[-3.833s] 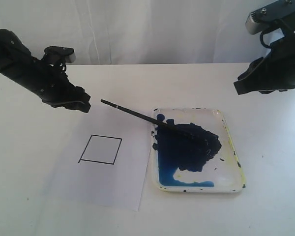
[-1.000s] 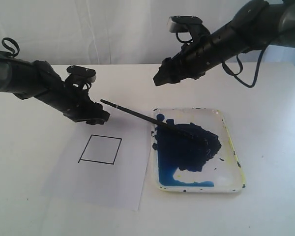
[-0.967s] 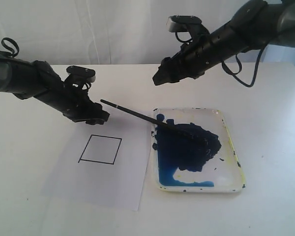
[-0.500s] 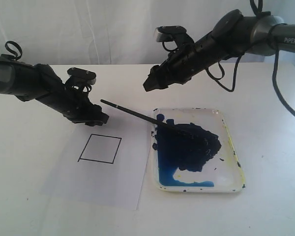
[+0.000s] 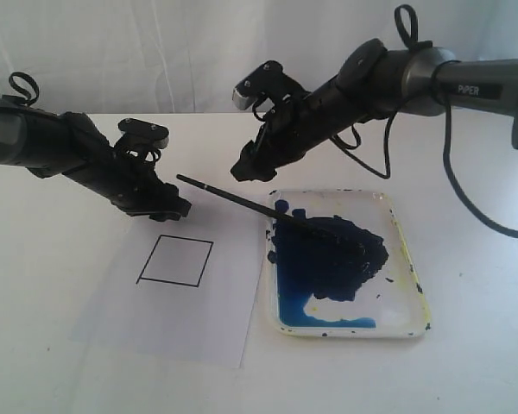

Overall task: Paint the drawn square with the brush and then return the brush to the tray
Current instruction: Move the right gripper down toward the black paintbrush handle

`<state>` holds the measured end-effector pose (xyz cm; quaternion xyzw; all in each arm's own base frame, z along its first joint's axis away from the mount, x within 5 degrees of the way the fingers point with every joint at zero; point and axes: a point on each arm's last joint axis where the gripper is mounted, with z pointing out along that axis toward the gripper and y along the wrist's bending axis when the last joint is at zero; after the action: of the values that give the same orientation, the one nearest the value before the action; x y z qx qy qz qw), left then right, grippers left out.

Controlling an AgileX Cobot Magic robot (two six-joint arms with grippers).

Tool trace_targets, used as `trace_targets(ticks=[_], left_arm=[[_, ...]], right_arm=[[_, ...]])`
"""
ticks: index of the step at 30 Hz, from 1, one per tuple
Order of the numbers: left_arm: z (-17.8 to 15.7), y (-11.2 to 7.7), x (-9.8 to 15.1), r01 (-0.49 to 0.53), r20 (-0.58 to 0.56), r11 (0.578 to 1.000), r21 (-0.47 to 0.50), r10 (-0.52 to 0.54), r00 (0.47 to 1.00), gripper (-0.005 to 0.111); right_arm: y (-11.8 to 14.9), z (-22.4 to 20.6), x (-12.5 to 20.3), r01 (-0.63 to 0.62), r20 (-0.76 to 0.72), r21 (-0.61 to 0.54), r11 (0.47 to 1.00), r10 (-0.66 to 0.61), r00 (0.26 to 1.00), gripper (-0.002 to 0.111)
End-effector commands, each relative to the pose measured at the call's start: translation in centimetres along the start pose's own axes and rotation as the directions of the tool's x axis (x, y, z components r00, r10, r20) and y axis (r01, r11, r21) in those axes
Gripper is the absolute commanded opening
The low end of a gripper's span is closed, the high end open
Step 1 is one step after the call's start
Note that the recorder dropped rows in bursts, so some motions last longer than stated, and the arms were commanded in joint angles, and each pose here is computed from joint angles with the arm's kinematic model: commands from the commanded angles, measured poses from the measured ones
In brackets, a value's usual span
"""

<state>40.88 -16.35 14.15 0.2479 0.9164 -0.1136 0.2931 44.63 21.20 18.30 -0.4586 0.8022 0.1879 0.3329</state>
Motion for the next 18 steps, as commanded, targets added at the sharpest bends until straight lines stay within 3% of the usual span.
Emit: trace_targets(ticks=[1, 18], left_arm=[[0.3, 0.2, 0.4, 0.014, -0.025, 1.000, 0.010, -0.013, 1.000, 0.060], [0.3, 0.2, 0.4, 0.014, -0.023, 1.000, 0.009, -0.013, 1.000, 0.060]], right_arm=[[0.6, 1.6, 0.2, 0.028, -0.003, 0.002, 1.000, -0.028, 1.000, 0.067], [1.7, 6.5, 1.5, 0.041, -0.005, 0.108, 0.993, -0.041, 0.999, 0.065]])
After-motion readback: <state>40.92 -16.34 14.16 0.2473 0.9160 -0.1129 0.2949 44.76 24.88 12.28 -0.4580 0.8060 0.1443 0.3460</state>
